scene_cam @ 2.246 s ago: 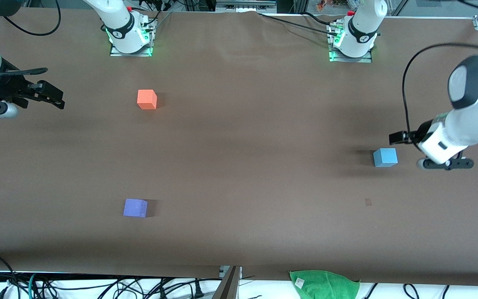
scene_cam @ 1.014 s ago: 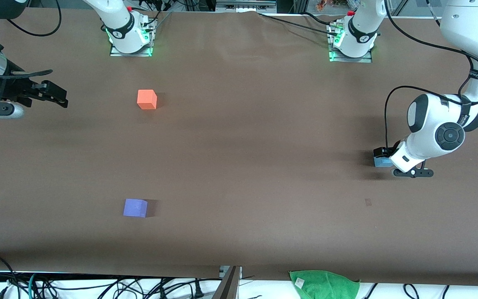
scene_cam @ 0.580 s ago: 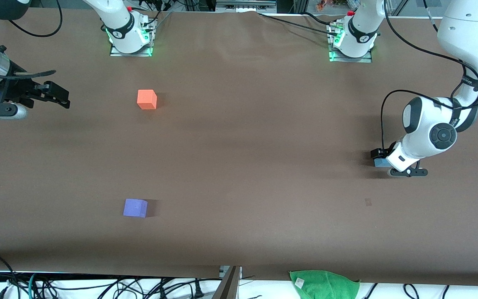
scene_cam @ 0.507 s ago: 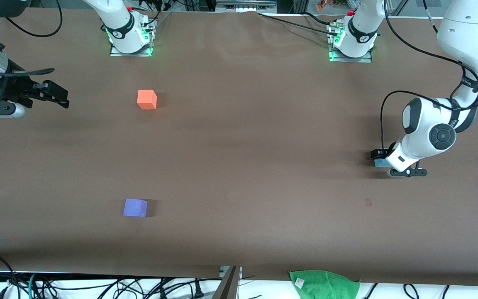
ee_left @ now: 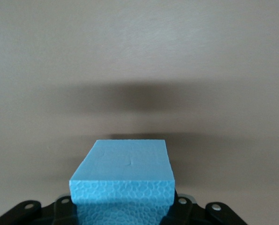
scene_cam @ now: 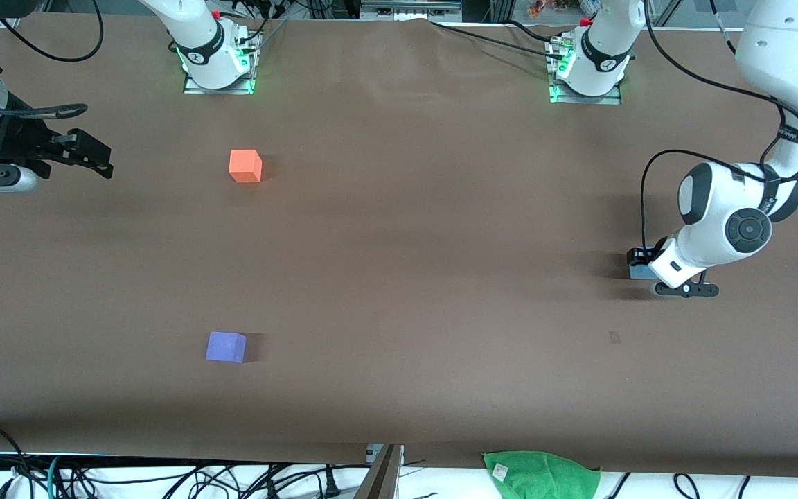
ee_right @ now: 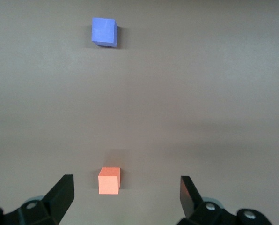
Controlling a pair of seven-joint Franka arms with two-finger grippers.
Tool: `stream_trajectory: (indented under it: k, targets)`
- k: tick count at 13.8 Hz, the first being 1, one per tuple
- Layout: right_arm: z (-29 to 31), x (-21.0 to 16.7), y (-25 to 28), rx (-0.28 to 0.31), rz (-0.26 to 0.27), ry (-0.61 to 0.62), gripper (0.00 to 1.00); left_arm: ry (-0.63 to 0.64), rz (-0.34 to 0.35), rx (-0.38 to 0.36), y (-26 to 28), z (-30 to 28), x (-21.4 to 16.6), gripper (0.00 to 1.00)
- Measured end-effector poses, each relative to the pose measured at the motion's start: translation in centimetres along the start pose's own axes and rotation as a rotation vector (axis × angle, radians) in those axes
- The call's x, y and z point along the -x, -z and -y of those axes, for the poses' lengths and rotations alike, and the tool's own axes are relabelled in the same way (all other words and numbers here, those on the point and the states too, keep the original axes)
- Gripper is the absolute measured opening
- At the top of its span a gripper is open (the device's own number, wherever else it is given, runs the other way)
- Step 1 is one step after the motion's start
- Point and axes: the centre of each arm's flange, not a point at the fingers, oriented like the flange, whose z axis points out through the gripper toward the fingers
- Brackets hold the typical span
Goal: Place blue block between orange and purple blocks
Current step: 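Carry the cube with the left gripper while the right gripper approaches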
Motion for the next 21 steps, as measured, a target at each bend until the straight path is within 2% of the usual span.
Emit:
stream_trajectory:
  k: [4, 6, 8, 10, 13, 15, 18, 21]
  targets:
    - [0.0, 0.0, 0.0, 0.0, 0.002, 0.0, 1.0, -0.071, 0.076, -0.001, 10.8, -7.4, 0.0, 0.59]
    - [0.0, 0.0, 0.0, 0.0, 0.002, 0.0, 1.0, -0.051, 0.077, 0.042, 14.5, -13.8, 0.7, 0.59]
    - [0.0, 0.0, 0.0, 0.0, 0.003, 0.0, 1.0, -0.019, 0.069, 0.056, 15.7, -21.1, 2.2, 0.59]
    - [0.0, 0.0, 0.0, 0.0, 0.003, 0.0, 1.0, -0.021, 0.042, 0.066, 14.8, -28.9, 3.8, 0.58]
    - [0.0, 0.0, 0.0, 0.0, 0.003, 0.0, 1.0, -0.007, 0.017, 0.125, 10.0, -39.2, 5.7, 0.58]
    - [0.0, 0.0, 0.0, -0.001, 0.004, -0.001, 1.0, 0.023, 0.022, 0.165, 6.0, -42.6, 5.9, 0.58]
    - [0.2, -0.1, -0.2, 0.0, 0.009, 0.005, 1.0, 0.048, -0.02, 0.106, 0.2, -46.4, 7.0, 0.58]
    - [0.8, -0.7, -1.9, 0.003, 0.043, 0.017, 1.0, 0.063, -0.064, 0.117, -3.0, -49.7, 8.3, 0.58]
